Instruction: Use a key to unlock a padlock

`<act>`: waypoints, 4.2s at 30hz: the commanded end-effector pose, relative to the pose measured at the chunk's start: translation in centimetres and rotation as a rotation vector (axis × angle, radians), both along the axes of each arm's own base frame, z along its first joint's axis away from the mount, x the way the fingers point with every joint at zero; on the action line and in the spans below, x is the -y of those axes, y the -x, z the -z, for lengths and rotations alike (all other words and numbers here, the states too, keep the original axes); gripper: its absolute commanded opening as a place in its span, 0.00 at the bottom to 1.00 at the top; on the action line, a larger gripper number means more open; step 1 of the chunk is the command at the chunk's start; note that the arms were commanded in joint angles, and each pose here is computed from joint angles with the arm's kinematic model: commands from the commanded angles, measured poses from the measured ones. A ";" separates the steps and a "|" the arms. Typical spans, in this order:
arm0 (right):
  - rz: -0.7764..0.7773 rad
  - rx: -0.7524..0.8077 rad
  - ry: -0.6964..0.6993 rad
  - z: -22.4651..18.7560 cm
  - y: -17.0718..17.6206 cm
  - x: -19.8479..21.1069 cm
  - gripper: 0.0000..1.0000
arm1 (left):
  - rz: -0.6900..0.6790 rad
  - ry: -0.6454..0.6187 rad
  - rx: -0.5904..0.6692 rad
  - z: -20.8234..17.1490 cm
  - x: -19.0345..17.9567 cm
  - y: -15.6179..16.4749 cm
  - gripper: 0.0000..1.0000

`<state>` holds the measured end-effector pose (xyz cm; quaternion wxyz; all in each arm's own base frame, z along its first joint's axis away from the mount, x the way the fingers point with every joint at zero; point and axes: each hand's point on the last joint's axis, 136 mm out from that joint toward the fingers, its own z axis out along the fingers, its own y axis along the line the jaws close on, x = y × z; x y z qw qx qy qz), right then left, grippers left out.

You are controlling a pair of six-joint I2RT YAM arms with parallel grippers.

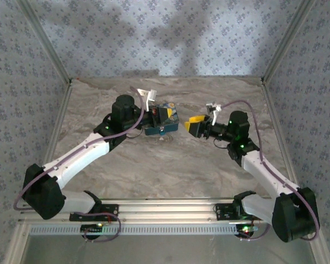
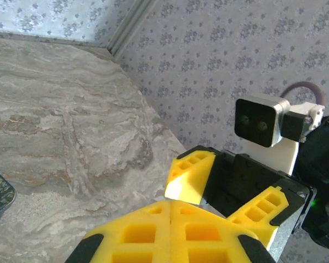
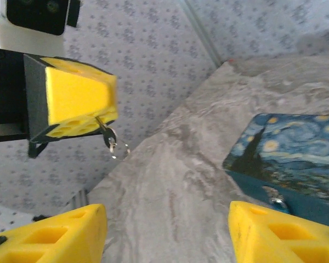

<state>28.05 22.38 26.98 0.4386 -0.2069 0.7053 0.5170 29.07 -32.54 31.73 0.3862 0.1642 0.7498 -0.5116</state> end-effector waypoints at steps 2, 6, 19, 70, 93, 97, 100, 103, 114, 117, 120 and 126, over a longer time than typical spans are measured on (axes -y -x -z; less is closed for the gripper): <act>-0.130 0.017 -0.046 -1.7 1.1 -2.2 0.62 | 0.077 0.017 0.043 -1.4 0.4 1.3 0.00; -0.169 0.019 -0.049 -1.9 1.2 -3.7 0.62 | 0.089 0.019 0.036 -1.3 0.5 1.4 0.00; -0.205 0.043 -0.065 -3.1 1.1 -5.1 0.46 | 0.112 0.014 0.022 -0.8 0.8 1.5 0.00; 0.196 -0.092 0.207 3.1 -1.0 1.9 0.00 | -0.239 -0.405 -0.021 5.1 -3.8 -5.5 0.76; 0.716 -0.426 0.542 11.0 -0.1 13.6 0.00 | -0.091 -0.816 -0.174 18.0 5.7 -13.2 0.77; 0.724 -0.425 0.540 11.0 -0.1 13.8 0.00 | -0.104 -0.836 -0.192 19.2 5.8 -13.6 0.77; 0.727 -0.424 0.538 11.0 -0.2 13.8 0.00 | -0.101 -0.849 -0.206 20.0 5.9 -13.7 0.77; 0.728 -0.437 0.546 11.3 0.0 13.9 0.00 | -0.076 -0.846 -0.219 20.8 6.2 -13.5 0.77; 0.728 -0.484 0.544 12.0 0.4 14.5 0.00 | 0.047 -0.880 -0.243 23.0 7.6 -9.9 0.73; 0.731 -0.492 0.542 12.2 0.4 14.7 0.00 | 0.068 -0.882 -0.233 22.8 8.1 -8.8 0.73; 0.730 -0.497 0.537 12.4 0.4 14.8 0.00 | 0.082 -0.878 -0.223 22.6 8.5 -7.9 0.73; 0.730 -0.494 0.535 12.5 0.1 14.9 0.00 | 0.091 -0.850 -0.225 22.4 9.4 -7.8 0.73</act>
